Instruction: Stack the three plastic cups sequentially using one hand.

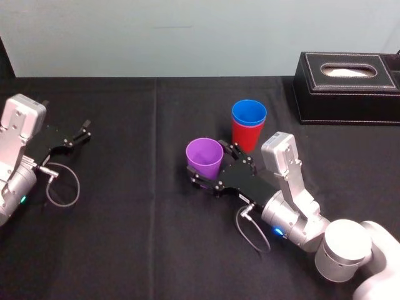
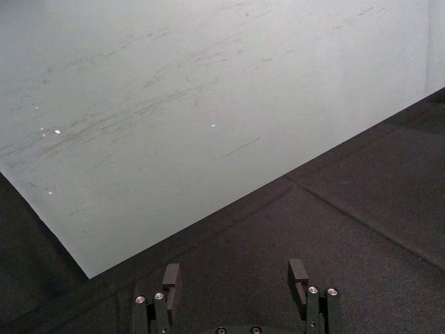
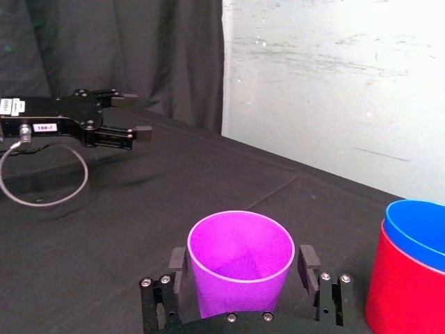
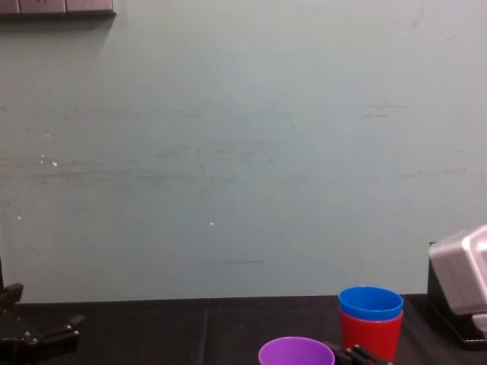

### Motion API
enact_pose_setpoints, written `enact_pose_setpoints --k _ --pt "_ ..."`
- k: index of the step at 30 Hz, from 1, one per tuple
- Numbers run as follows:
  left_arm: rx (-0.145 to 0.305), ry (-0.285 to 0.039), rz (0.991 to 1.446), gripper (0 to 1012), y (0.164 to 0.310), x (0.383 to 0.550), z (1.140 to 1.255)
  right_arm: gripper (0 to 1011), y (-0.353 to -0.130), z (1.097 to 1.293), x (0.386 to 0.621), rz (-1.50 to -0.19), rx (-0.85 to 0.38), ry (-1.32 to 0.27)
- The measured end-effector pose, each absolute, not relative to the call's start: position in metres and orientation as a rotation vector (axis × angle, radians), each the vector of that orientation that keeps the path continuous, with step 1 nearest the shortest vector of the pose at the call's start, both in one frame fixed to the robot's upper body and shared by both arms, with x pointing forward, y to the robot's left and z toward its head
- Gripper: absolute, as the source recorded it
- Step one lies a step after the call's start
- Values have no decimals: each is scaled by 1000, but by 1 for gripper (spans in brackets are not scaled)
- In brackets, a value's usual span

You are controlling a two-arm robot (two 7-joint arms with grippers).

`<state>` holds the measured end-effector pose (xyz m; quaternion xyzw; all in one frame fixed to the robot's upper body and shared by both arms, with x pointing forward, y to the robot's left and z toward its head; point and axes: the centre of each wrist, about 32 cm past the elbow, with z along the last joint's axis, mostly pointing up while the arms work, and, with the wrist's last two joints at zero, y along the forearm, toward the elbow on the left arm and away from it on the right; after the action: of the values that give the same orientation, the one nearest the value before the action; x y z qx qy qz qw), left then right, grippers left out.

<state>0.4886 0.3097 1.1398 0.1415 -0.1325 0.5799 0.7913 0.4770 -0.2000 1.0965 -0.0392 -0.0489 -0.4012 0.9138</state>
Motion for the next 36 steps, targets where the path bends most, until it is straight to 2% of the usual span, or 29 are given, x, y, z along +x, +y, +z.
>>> enact_pose_setpoints --k 14,36 --pt "304 -285 1248 1005 310 489 1140 1004 -191 1096 489 -835 -67 -80" --pt "304 -285 1248 1005 310 489 1140 1004 -187 1096 487 -836 -50 -49"
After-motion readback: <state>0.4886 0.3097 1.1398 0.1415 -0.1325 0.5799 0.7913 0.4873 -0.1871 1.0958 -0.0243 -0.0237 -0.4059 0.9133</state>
